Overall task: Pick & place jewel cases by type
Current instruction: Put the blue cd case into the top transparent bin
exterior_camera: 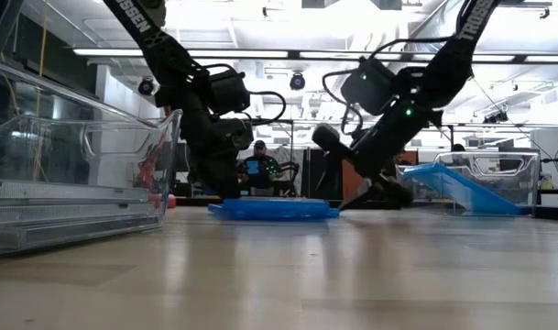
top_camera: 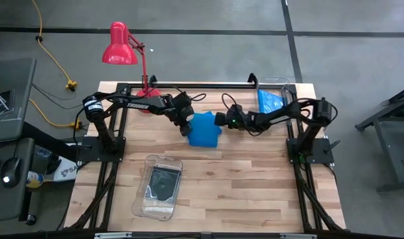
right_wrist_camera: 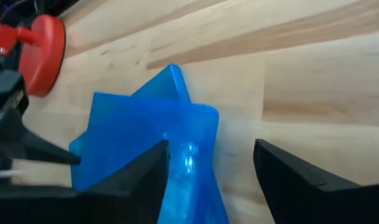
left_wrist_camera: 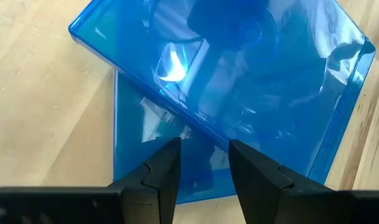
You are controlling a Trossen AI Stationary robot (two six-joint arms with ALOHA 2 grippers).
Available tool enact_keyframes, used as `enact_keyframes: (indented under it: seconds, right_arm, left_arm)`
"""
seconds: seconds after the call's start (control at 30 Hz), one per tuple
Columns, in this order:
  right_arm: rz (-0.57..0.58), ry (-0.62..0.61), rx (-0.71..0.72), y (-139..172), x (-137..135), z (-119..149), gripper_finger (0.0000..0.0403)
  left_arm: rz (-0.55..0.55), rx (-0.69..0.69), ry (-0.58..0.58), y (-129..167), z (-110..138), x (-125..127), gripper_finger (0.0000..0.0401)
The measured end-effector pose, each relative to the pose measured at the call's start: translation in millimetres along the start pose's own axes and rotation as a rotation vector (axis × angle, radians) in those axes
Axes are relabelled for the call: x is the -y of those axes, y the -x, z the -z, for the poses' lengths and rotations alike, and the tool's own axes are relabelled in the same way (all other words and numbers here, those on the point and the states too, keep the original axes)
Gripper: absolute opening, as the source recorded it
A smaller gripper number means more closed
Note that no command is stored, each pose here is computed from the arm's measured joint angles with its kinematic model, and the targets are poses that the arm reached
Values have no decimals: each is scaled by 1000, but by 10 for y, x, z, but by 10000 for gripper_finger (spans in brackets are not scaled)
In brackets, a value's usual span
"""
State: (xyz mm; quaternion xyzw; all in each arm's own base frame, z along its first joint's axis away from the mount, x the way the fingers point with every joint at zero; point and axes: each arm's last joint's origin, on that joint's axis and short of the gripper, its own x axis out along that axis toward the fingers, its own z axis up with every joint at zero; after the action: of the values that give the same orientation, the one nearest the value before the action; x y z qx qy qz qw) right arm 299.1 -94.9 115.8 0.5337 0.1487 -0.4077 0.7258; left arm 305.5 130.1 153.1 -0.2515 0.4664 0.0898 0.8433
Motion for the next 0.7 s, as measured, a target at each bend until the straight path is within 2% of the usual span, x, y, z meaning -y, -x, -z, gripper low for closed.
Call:
enact_keyframes:
  seconds: [0.2,0.5,0.7]
  right_arm:
    - [-64,-39,-29,-138,35,-47,217]
    - [-78,-50,-43,-175,50,-62,217]
    - [-99,-65,-74,-188,60,-113,201]
  left_arm:
    - [0,-1,-4,-6,3,15,133]
    - [3,3,-13,-15,1,40,133]
    - [2,4,-12,-14,0,39,133]
